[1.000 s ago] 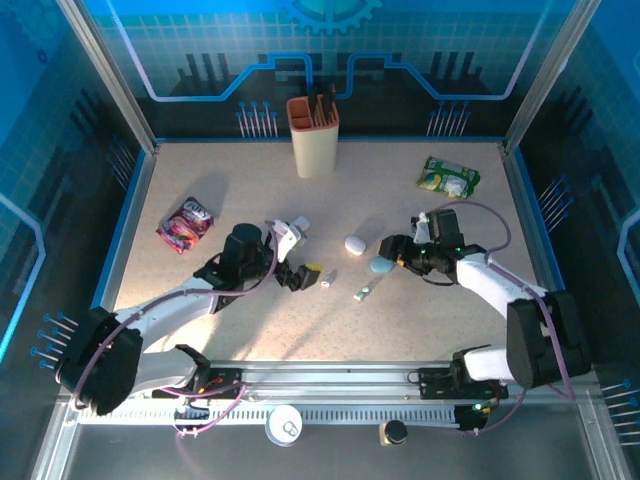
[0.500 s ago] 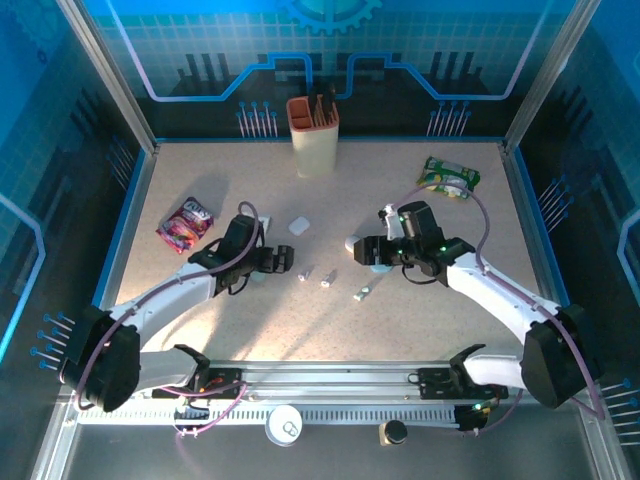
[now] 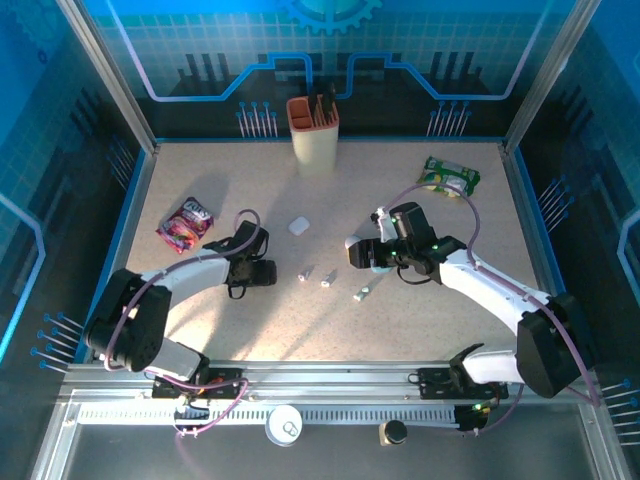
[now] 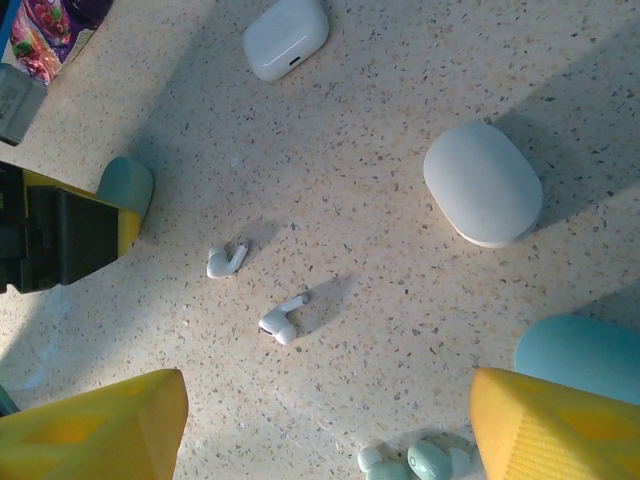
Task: Insert the wireless bluetooth earbuds into the charging case
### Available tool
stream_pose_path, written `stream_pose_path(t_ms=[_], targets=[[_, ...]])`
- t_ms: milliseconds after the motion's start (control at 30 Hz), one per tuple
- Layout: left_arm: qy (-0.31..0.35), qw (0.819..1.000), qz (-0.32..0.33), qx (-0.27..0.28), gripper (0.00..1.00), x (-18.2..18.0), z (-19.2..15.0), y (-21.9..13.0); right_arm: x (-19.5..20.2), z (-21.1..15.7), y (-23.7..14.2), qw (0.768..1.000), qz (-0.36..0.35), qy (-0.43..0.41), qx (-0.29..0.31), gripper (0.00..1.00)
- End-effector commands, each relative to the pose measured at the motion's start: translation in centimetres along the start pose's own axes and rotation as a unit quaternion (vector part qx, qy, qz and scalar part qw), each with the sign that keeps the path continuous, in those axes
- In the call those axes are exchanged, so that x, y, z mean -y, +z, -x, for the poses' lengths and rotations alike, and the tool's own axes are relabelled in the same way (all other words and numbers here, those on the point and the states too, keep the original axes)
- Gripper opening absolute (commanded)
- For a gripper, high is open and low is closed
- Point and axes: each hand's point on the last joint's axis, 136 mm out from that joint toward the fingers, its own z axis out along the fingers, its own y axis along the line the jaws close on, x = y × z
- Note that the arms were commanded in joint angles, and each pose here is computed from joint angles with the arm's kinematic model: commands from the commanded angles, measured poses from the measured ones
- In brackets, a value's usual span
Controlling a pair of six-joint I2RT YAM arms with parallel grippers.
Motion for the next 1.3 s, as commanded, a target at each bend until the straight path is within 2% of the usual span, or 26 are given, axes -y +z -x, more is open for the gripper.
stream_pose_path(t_ms=[0, 100, 233, 400, 500, 600, 733, 800, 867, 967, 1033, 1167, 1267], targets=[[-0.005, 1.000, -0.009, -0.002, 0.60, 0.5, 0.8, -0.3, -0.7, 1.1, -0.6, 1.000, 0.001, -0.016, 0.017, 0.75], [-0.002, 1.000, -0.011, -0.003, 0.49, 0.7, 0.9, -0.2, -0.8, 1.1, -0.6, 1.000, 0.002, -0.017, 0.016, 0.75], [0.000, 1.000, -0.016, 0.002, 0.42, 0.9, 1.2, -0.6, -1.2, 1.5, -0.9, 1.000, 0.009, -0.018, 0.020, 0.75], [0.020, 0.998, -0.042, 0.031, 0.40, 1.8, 2.1, -1.6, -2.2, 2.0, -1.7, 0.999, 0.028, -0.016, 0.027, 0.74], [0.042, 0.994, -0.065, 0.071, 0.41, 2.9, 3.3, -3.0, -2.8, 2.0, -2.1, 0.999, 0.043, -0.012, 0.028, 0.74], [0.081, 0.979, -0.130, 0.131, 0.41, 5.5, 4.8, -5.2, -3.3, 2.0, -2.5, 0.998, 0.055, -0.005, 0.028, 0.74], [0.159, 0.933, -0.246, 0.210, 0.39, 10.0, 6.0, -8.9, -5.0, 3.2, -3.7, 0.996, 0.083, 0.005, 0.042, 0.74], [0.211, 0.903, -0.290, 0.238, 0.39, 12.1, 5.7, -10.6, -5.6, 3.4, -4.1, 0.995, 0.095, 0.014, 0.039, 0.74], [0.268, 0.864, -0.328, 0.272, 0.41, 14.1, 5.1, -12.2, -6.3, 3.4, -4.5, 0.993, 0.108, 0.019, 0.036, 0.73], [0.341, 0.809, -0.364, 0.310, 0.40, 16.1, 3.8, -13.6, -7.3, 3.5, -5.1, 0.992, 0.122, 0.023, 0.033, 0.73], [0.377, 0.782, -0.376, 0.323, 0.38, 17.0, 3.0, -14.1, -7.8, 3.4, -5.3, 0.991, 0.131, 0.028, 0.023, 0.73], [0.425, 0.746, -0.395, 0.327, 0.36, 18.5, 1.5, -14.7, -8.6, 2.8, -5.2, 0.989, 0.140, 0.036, -0.006, 0.68], [0.446, 0.730, -0.399, 0.329, 0.36, 19.2, 0.8, -14.9, -9.1, 2.5, -4.9, 0.988, 0.147, 0.042, -0.024, 0.64]])
